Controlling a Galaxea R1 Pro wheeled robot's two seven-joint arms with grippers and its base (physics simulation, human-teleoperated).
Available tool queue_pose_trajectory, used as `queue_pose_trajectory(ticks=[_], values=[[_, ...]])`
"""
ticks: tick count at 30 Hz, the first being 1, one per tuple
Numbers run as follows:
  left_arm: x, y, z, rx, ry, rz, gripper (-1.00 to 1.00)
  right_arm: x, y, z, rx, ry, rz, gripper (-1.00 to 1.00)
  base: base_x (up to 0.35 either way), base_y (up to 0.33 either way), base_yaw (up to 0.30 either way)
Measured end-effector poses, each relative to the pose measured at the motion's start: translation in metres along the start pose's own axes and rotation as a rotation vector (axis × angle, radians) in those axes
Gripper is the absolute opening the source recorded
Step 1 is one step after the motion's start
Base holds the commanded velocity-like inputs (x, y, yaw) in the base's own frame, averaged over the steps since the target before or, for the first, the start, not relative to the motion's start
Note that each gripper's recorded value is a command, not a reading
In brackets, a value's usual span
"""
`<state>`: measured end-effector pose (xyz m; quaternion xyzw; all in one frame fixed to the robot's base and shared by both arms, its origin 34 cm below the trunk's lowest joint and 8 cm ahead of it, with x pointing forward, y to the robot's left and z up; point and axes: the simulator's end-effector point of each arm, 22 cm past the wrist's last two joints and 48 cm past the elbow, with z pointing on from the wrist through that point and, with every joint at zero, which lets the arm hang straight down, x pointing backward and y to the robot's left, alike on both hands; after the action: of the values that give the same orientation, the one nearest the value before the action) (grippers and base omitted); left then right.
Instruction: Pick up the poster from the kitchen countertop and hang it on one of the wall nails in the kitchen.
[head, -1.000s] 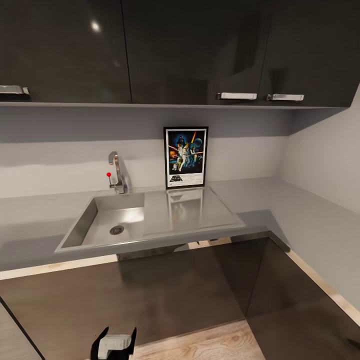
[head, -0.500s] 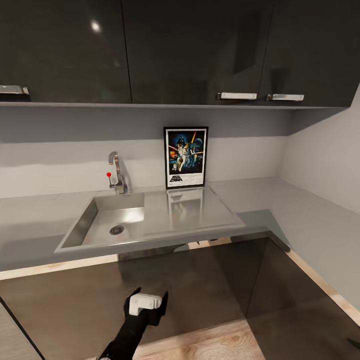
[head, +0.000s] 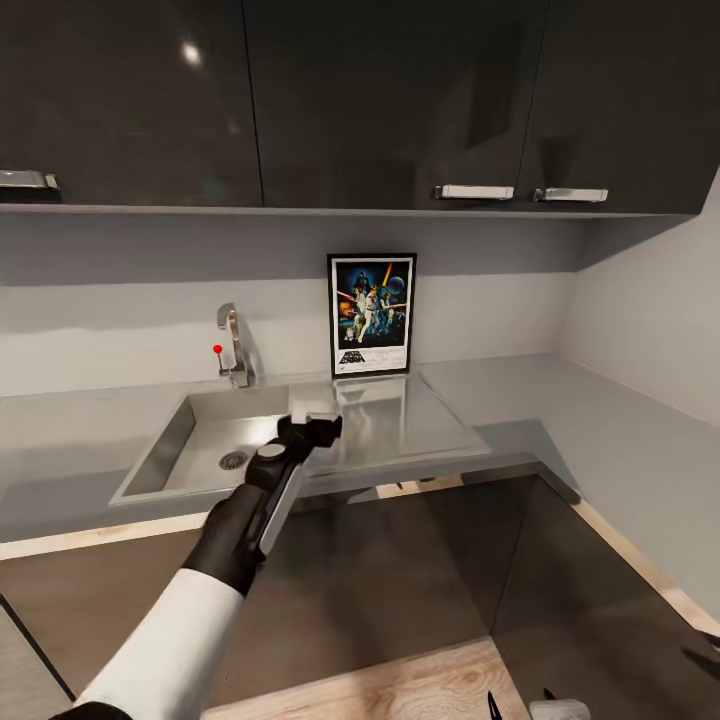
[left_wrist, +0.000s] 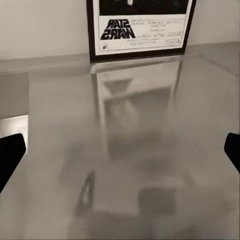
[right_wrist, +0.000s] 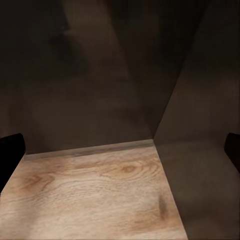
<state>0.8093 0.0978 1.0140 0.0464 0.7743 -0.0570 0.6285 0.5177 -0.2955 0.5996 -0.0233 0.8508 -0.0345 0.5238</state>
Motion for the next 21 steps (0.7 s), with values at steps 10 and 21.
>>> queue_pose_trajectory(ticks=[10, 21], values=[[0.025, 0.014, 0.04, -0.034, 0.042, -0.001, 1.0, -0.004, 0.0, -0.001, -0.002, -0.024, -0.001, 1.0, 0.0, 0.0, 0.0], [0.016, 0.016, 0.041, -0.039, -0.002, -0.012, 1.0, -0.004, 0.0, -0.001, -0.002, -0.024, -0.001, 1.0, 0.04, -0.004, 0.0]])
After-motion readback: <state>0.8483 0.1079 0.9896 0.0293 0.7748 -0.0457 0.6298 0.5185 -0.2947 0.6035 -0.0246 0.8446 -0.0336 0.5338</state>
